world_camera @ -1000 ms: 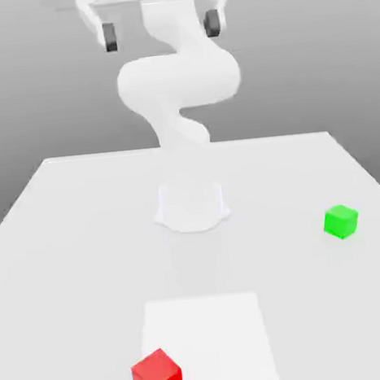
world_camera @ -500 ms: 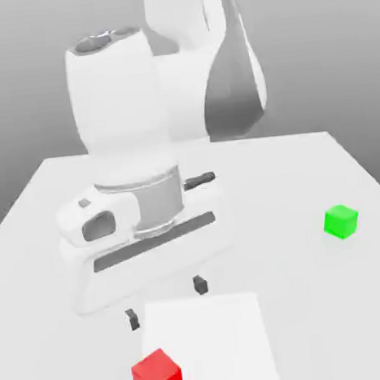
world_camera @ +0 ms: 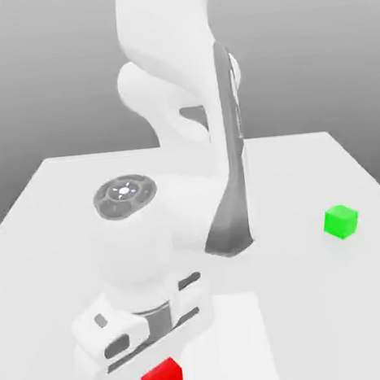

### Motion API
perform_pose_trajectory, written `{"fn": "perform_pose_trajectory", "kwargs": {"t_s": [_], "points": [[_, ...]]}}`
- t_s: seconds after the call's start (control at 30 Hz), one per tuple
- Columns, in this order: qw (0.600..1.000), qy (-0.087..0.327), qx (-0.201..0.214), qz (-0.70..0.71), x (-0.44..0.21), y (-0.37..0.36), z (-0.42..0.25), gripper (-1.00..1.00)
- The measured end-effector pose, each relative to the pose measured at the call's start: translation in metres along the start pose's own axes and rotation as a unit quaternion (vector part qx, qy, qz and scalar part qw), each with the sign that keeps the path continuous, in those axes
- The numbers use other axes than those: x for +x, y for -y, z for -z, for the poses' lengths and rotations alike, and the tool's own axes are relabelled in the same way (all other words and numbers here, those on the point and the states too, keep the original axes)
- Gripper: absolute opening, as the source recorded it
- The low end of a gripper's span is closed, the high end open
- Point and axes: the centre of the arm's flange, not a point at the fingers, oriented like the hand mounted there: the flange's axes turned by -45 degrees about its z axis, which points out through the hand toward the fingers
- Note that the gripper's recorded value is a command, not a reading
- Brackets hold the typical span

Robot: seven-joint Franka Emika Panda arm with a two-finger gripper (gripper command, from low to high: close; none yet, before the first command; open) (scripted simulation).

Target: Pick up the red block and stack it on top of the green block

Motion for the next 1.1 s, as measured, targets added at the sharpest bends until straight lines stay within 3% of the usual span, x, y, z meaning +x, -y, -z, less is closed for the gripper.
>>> {"fn": "perform_pose_trajectory", "kwargs": {"t_s": [0.17, 0.4, 0.53, 0.67, 0.9, 1.1], "points": [[1.000, -0.001, 0.003, 0.010, 0.005, 0.009, 0.055, -1.00], [0.980, -0.011, 0.039, 0.194, 0.069, 0.182, 0.067, -1.00], [0.933, -0.010, 0.049, 0.356, 0.074, 0.331, 0.078, -1.00], [0.882, -0.006, 0.043, 0.470, 0.040, 0.428, 0.088, -1.00], [0.778, 0.000, 0.004, 0.628, -0.048, 0.533, 0.093, -1.00], [0.769, 0.001, -0.002, 0.639, -0.054, 0.539, 0.045, -1.00]]}}
